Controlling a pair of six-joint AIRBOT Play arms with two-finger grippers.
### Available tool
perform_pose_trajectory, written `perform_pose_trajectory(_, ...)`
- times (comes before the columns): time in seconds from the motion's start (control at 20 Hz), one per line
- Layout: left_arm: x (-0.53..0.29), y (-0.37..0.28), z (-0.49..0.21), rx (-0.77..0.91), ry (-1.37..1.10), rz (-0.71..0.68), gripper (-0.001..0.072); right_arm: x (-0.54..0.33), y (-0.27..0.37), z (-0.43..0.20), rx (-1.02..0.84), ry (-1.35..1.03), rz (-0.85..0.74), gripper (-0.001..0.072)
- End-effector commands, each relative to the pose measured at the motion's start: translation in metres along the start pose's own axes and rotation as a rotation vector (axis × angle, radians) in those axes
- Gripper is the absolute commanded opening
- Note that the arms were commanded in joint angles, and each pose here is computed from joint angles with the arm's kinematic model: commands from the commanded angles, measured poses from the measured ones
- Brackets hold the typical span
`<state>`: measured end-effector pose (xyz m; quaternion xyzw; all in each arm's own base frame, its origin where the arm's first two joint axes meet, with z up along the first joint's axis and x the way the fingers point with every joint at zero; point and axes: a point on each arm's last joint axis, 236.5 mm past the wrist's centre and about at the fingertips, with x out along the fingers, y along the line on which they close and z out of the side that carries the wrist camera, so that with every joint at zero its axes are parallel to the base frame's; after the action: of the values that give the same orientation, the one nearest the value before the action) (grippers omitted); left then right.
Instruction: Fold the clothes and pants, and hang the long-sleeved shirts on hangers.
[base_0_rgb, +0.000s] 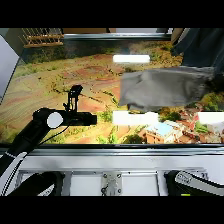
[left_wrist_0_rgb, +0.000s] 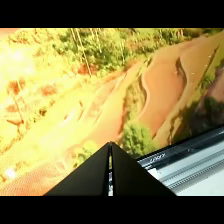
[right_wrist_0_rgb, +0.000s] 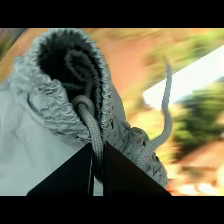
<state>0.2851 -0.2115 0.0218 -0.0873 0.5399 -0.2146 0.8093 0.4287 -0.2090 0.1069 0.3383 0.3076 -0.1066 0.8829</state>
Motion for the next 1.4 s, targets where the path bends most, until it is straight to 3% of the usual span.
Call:
perform_pose_trajectory(0.0, 0.0, 0.0, 0.001, 0.002, -0.005, -0.001, 0.0007, -0.087, -0.114, 0.033, 0.158, -0.158, -0.385, 0.0013)
perform_pose_trajectory(0.2, 0.0, -0.002, 0.009, 0.002, -0.036, -0.006, 0.0007, -0.138, -0.164, -0.026, 0.211, -0.021, -0.608, 0.0012)
perform_pose_trajectory(0.5, 0.0, -0.002, 0.01, 0.003, -0.044, -0.007, 0.0007, -0.143, -0.163, -0.124, 0.324, 0.14, -0.648, 0.0013)
perform_pose_trajectory(0.7, 0.0, -0.002, 0.01, 0.003, -0.043, -0.007, 0.0007, -0.157, -0.175, -0.154, 0.312, 0.21, -0.73, 0.0043)
perform_pose_trajectory(0.75, 0.0, -0.002, 0.01, 0.003, -0.044, -0.007, 0.0007, -0.158, -0.174, -0.158, 0.306, 0.23, -0.73, 0.0216)
perform_pose_trajectory(0.8, 0.0, -0.002, 0.01, 0.003, -0.043, -0.007, 0.0007, -0.158, -0.174, -0.159, 0.296, 0.239, -0.729, 0.0517)
perform_pose_trajectory(0.85, 0.0, -0.002, 0.01, 0.003, -0.043, -0.007, 0.0007, -0.16, -0.175, -0.156, 0.274, 0.24, -0.732, 0.0644)
perform_pose_trajectory(0.95, 0.0, -0.002, 0.01, 0.003, -0.043, -0.007, 0.0007, -0.171, -0.171, -0.133, 0.188, 0.206, -0.739, 0.0558)
perform_pose_trajectory(1.05, 0.0, -0.002, 0.011, 0.003, -0.045, -0.007, 0.0007, -0.176, -0.137, -0.08, 0.029, 0.064, -0.666, 0.0561)
perform_pose_trajectory(1.15, 0.0, -0.002, 0.012, 0.003, -0.048, -0.007, 0.0007, -0.161, -0.064, -0.044, -0.114, -0.071, -0.456, 0.0562)
perform_pose_trajectory(1.35, 0.0, -0.002, 0.01, 0.003, -0.044, -0.007, 0.0007, -0.109, 0.094, -0.112, -0.387, 0.097, 0.025, 0.0562)
